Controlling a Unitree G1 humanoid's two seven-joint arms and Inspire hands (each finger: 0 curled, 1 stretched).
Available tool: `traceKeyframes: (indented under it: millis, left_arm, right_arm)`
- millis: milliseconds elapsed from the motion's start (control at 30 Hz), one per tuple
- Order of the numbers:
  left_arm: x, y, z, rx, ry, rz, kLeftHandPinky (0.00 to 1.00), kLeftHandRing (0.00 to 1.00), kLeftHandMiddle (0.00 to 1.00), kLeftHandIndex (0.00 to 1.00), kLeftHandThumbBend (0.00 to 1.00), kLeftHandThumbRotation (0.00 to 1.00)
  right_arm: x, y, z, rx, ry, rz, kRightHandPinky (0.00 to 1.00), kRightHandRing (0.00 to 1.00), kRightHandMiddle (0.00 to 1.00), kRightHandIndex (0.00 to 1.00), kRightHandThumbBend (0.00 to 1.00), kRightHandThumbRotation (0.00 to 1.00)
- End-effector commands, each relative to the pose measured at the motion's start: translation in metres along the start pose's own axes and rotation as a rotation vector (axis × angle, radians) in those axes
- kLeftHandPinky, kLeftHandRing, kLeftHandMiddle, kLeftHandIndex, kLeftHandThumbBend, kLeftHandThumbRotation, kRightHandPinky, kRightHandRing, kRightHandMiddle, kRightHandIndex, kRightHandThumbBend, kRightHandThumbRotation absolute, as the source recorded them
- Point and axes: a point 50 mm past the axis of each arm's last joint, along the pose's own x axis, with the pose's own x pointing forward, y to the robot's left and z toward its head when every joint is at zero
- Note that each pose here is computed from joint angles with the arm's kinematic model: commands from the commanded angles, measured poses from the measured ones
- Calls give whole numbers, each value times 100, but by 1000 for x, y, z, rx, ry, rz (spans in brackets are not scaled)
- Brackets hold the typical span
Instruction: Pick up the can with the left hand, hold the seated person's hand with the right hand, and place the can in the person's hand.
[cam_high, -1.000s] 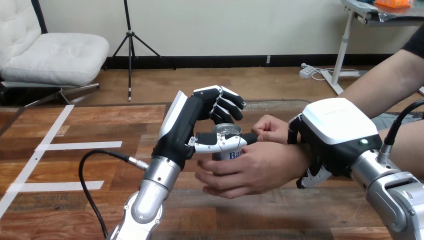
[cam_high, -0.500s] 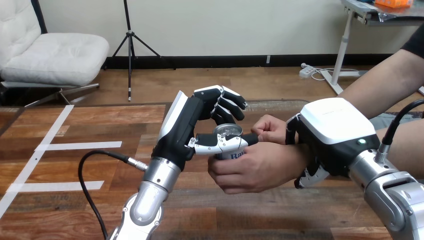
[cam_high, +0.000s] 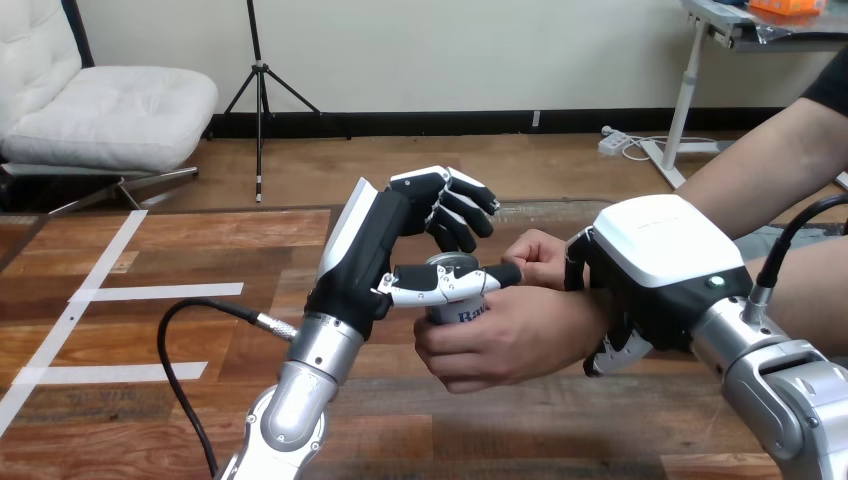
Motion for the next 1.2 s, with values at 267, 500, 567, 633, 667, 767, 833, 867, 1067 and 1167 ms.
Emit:
traceKeyframes:
  millis: [267,500,567,633,667,767,833,867,1067,1167]
  left_arm:
    - [12,4,16,-2,-87,11,38,43,50,53,75,11]
    - [12,4,15,0,-86,10,38,43,50,53,74,10]
    - [12,4,15,1,-85,10,38,43,51,53,74,10]
    - [11,4,15,1,-84,10,39,43,51,54,74,10]
    - [11,5,15,2,-83,10,39,44,51,54,74,10]
    - [11,5,14,3,-82,11,39,44,51,54,74,10]
    - [11,5,14,2,-80,11,39,44,51,54,74,11]
    - [11,5,14,2,-80,11,39,44,51,55,74,11]
    - [11,6,14,3,-78,11,40,44,51,56,74,11]
    - [11,6,14,3,-77,7,40,45,52,58,74,11]
  right_arm:
    - [13,-29,9,-53,-27,-89,30,35,41,46,85,0]
    - [14,-29,10,-40,-26,-82,31,38,44,47,85,0]
    - [14,-29,10,-34,-25,-78,33,39,45,48,86,0]
    - [14,-29,10,-32,-27,-69,35,41,47,49,86,0]
    - [14,-29,10,-32,-27,-67,37,43,49,50,86,0]
    - [14,-29,10,-34,-32,-62,40,46,51,53,87,0]
    - [14,-28,10,-32,-35,-63,42,48,53,55,88,0]
    - [14,-28,9,-31,-36,-64,43,49,54,56,88,0]
    - [14,-27,10,-44,-37,-53,49,56,61,62,91,0]
    - [14,-27,10,-53,-39,-48,53,60,64,65,92,0]
